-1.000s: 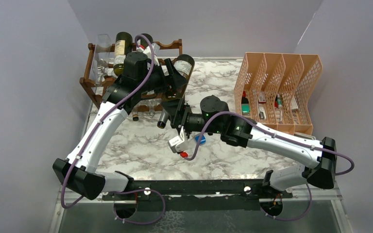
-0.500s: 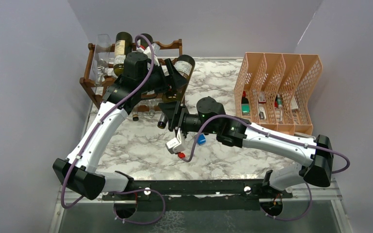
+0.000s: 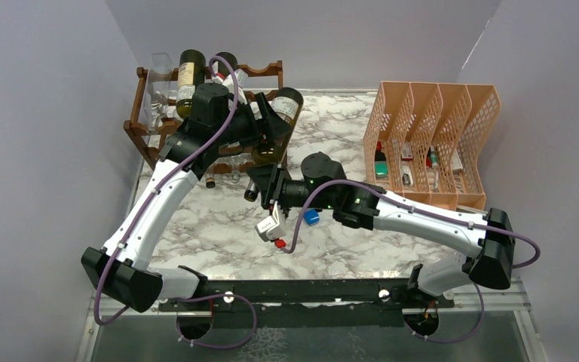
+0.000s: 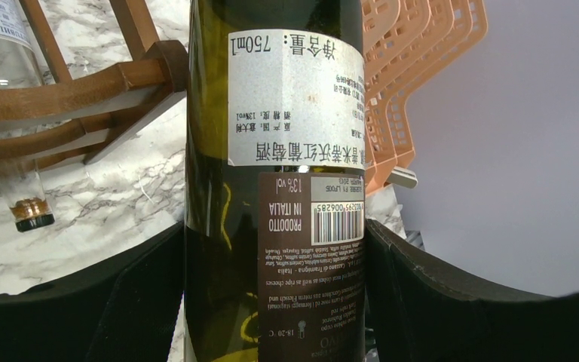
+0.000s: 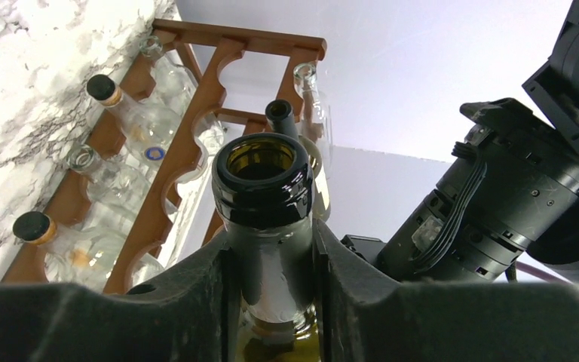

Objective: Take the wine bottle off the wine rack

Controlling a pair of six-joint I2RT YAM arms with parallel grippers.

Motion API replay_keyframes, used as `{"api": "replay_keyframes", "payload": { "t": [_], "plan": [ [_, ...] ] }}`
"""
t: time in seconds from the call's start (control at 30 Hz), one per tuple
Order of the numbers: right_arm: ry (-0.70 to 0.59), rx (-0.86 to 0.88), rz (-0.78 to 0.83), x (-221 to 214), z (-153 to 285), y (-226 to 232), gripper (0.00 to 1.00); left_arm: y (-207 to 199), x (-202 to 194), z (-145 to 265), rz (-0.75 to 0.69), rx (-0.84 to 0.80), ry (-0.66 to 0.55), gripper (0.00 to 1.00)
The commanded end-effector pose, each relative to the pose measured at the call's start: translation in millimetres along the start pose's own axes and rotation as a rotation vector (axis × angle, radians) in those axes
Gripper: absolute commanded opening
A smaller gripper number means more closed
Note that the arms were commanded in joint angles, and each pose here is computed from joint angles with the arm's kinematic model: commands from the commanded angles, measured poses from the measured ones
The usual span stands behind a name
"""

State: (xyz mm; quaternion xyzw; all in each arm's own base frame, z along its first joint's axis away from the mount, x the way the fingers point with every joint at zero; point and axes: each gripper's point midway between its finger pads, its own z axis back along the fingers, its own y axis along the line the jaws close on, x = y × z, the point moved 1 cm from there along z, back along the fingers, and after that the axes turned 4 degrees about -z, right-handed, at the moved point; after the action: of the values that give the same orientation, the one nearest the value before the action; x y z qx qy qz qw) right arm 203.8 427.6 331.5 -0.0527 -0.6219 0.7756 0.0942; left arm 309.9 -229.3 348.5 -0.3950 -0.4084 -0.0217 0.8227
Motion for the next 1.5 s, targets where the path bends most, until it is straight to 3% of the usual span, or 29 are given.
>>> {"api": "replay_keyframes", "payload": {
  "t": [0.0,0.13,0.27,0.47,0.67,0.9,1.13,1.47],
  "plan": [
    [-0.054,-0.110,-0.019,14,5,-30,0.33,-32,20,16,-0.035,-0.117,-0.091,0.52],
    [-0.040,-0.168,-0.001,17,14,-42,0.26,-31,18,16,-0.033,-0.120,-0.089,0.55],
    [-0.023,-0.226,0.002,21,24,-61,0.16,-30,16,15,-0.027,-0.118,-0.083,0.67],
    [0.004,-0.316,-0.020,23,44,-87,0.02,-25,8,11,-0.015,-0.118,-0.060,0.98],
    [0.035,-0.306,-0.085,17,52,-83,0.01,-20,5,11,-0.034,-0.105,-0.064,0.99],
    [0.054,-0.231,-0.238,14,59,-42,0.01,-6,17,25,-0.081,0.002,-0.155,0.99],
    [0.123,-0.249,-0.399,4,73,-15,0.01,8,11,28,-0.101,0.066,-0.148,0.99],
    [0.202,-0.343,-0.830,-41,76,13,0.01,18,37,86,-0.179,0.238,-0.329,0.99]
  ]
}}
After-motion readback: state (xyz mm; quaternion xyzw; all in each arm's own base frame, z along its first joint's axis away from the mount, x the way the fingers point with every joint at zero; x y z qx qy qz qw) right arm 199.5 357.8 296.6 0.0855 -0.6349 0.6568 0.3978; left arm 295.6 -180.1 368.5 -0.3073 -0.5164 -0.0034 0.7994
